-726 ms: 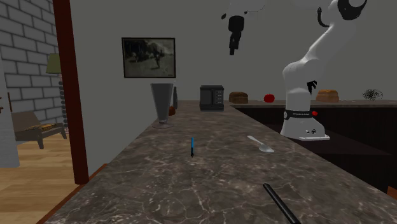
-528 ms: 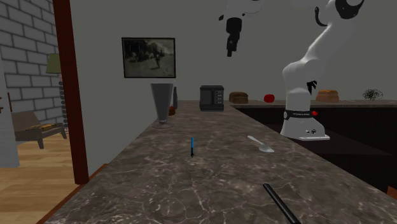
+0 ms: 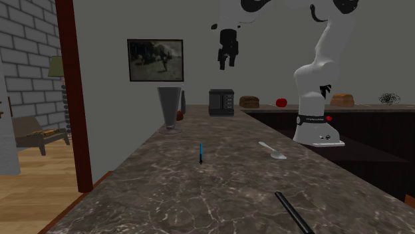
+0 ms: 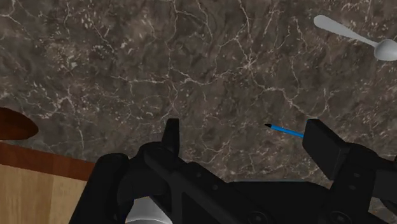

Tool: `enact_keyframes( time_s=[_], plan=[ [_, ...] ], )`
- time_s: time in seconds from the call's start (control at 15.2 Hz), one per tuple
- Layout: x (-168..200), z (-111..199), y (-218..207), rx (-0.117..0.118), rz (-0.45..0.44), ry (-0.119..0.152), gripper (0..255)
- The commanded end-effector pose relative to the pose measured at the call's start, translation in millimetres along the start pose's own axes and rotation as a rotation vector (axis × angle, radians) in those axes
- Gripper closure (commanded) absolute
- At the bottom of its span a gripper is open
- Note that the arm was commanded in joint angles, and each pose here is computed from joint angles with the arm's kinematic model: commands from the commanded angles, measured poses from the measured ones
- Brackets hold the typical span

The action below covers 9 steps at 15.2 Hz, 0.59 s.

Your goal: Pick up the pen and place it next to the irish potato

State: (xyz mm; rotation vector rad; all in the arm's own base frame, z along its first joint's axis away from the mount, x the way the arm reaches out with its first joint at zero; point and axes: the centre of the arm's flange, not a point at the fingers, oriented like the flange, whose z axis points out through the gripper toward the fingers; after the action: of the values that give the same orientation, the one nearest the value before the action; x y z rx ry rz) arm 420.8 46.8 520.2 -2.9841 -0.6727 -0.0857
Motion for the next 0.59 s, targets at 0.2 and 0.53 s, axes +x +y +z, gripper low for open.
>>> enact_keyframes(
  time_s=[0.2,0.53],
  plan=[
    [53.7,41.8,-19.5,-0.016,-0.214,-0.029,0],
    [99.6,86.9,-46.7,-0.032,-0.424,-0.058,0]
  ],
)
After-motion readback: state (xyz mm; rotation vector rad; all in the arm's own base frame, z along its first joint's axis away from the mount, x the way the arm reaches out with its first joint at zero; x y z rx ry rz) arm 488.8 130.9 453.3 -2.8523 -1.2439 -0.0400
